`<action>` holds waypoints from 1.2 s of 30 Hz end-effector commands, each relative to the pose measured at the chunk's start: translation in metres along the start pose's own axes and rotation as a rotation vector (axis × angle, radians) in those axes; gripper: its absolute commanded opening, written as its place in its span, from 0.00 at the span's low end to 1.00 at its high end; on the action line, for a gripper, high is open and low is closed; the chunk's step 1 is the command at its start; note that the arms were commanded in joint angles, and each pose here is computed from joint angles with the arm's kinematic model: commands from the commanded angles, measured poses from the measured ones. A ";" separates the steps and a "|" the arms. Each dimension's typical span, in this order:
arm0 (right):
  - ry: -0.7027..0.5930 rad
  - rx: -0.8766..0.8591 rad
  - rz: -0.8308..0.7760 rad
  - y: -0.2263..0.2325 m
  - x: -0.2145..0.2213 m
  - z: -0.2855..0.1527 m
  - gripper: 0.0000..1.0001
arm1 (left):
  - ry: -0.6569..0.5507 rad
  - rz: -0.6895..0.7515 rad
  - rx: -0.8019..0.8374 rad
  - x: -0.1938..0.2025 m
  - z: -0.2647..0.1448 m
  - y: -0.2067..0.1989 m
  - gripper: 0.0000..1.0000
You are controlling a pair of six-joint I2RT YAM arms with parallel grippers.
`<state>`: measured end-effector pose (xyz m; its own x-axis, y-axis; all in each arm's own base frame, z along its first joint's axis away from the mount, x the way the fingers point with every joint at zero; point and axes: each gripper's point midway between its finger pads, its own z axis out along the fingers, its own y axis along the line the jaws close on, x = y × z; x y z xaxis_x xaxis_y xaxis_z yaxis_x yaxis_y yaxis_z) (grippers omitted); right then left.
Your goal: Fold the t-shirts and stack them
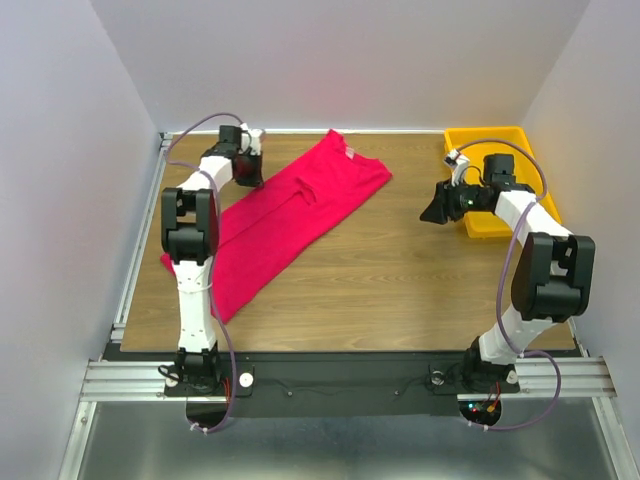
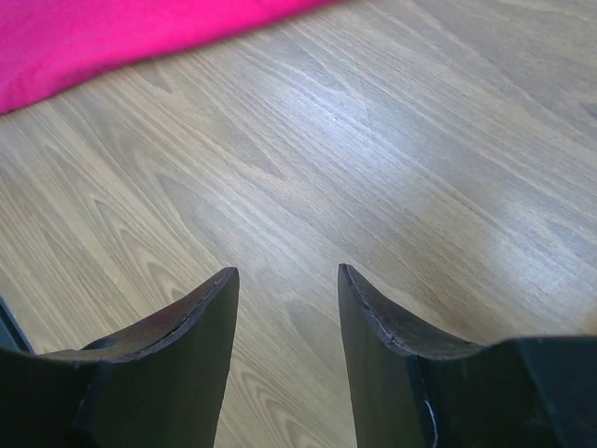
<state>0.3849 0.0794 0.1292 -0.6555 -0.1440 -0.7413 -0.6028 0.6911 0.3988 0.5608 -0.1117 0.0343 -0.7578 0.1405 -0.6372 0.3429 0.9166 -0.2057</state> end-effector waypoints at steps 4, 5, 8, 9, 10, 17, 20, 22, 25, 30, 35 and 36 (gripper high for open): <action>-0.031 -0.035 -0.010 -0.003 -0.010 0.005 0.53 | 0.008 -0.200 -0.110 0.021 -0.050 0.039 0.00; -0.030 -0.041 -0.006 -0.003 -0.010 0.006 0.52 | 0.010 -0.209 -0.114 0.023 -0.052 0.040 0.00; -0.001 -0.087 -0.009 0.012 -0.005 0.021 0.52 | 0.027 -0.252 -0.110 0.035 -0.055 0.034 0.00; 0.014 -0.096 -0.009 0.015 -0.002 0.027 0.52 | 0.027 -0.258 -0.118 0.036 -0.057 0.035 0.00; 0.027 -0.106 -0.014 0.019 0.000 0.032 0.52 | 0.012 -0.283 -0.134 0.034 -0.062 0.047 0.00; 0.110 -0.205 -0.012 0.075 -0.005 0.099 0.52 | -0.235 -0.313 -0.180 -0.038 -0.124 0.050 0.60; 0.098 -0.113 0.189 0.068 -0.014 0.130 0.54 | -0.360 -0.286 -0.193 -0.072 -0.165 0.044 0.69; 0.045 -0.025 0.304 0.061 -0.036 0.152 0.54 | -0.422 -0.282 -0.213 -0.080 -0.185 0.044 0.71; -0.009 0.093 0.452 0.047 -0.049 0.181 0.54 | -0.553 -0.283 -0.243 -0.089 -0.229 0.037 0.73; -0.028 0.098 0.614 0.062 -0.050 0.219 0.55 | -0.751 -0.320 -0.270 -0.070 -0.300 0.022 0.93; -0.048 0.067 0.701 0.077 -0.049 0.247 0.55 | -0.868 -0.343 -0.251 -0.041 -0.340 0.001 0.96; -0.056 0.078 0.741 0.075 -0.048 0.252 0.55 | -0.873 -0.344 -0.252 -0.037 -0.343 -0.001 0.97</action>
<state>0.4634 0.2914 0.0487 -0.8958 0.2717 -0.3518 -0.0622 0.7071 0.7044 0.4107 0.0107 0.3057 -0.1529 -0.3465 -0.9255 -0.0307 0.9377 -0.3460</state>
